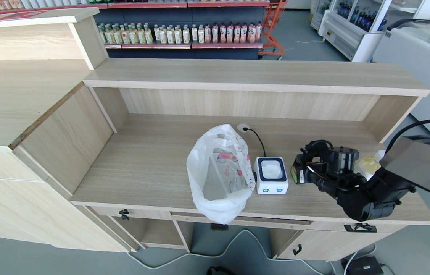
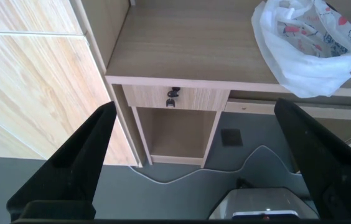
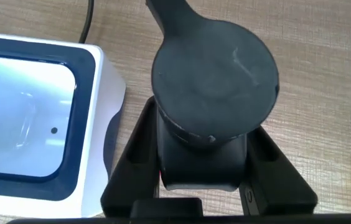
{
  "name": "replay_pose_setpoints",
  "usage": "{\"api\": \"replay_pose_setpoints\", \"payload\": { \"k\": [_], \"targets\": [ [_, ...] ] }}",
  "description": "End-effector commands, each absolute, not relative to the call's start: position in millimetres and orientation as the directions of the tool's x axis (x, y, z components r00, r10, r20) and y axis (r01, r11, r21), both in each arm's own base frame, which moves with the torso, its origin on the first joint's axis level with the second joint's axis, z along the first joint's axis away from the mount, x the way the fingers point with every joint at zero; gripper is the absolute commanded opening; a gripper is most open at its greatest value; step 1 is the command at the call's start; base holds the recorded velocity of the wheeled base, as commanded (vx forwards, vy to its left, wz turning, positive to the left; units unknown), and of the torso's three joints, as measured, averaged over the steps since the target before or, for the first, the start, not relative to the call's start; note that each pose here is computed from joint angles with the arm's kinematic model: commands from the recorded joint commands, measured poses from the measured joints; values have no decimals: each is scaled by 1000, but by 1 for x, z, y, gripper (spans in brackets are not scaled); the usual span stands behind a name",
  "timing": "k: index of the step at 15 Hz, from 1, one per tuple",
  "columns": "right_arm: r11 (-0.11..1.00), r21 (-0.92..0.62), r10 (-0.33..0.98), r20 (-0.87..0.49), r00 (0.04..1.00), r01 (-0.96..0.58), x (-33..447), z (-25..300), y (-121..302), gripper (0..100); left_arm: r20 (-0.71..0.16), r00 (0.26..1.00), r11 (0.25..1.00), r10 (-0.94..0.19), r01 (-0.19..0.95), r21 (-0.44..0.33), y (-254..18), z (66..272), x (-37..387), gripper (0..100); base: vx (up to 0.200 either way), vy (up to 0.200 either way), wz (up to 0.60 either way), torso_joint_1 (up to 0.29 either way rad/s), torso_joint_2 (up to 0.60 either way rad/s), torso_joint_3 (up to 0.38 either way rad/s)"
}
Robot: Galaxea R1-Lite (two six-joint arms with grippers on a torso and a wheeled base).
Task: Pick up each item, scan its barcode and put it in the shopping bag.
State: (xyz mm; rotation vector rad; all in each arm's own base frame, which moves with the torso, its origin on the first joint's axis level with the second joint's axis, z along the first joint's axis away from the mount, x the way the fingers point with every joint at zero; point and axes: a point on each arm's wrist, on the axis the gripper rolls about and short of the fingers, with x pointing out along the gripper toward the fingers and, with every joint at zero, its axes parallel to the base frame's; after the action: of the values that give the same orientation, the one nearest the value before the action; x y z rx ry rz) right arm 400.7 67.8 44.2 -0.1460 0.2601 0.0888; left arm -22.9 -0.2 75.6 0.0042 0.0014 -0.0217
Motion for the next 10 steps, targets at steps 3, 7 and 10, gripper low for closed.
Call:
{"api": "replay_pose_setpoints", "payload": {
  "k": [3,7,10],
  "targets": [
    [980,-155,83,-236,968,-122,403,45,63,0,-2,1000,1000,-21,21,5,0,76,-23,100,0,0,0,0,0,0],
    [972,-167,123,-236,964,-165,409,42,54,0,-2,1000,1000,-21,21,5,0,76,-23,100,0,0,0,0,0,0],
    [972,-168,129,-195,972,-163,405,60,54,0,-2,1000,1000,-21,21,5,0,76,-23,100,0,0,0,0,0,0]
  ]
}}
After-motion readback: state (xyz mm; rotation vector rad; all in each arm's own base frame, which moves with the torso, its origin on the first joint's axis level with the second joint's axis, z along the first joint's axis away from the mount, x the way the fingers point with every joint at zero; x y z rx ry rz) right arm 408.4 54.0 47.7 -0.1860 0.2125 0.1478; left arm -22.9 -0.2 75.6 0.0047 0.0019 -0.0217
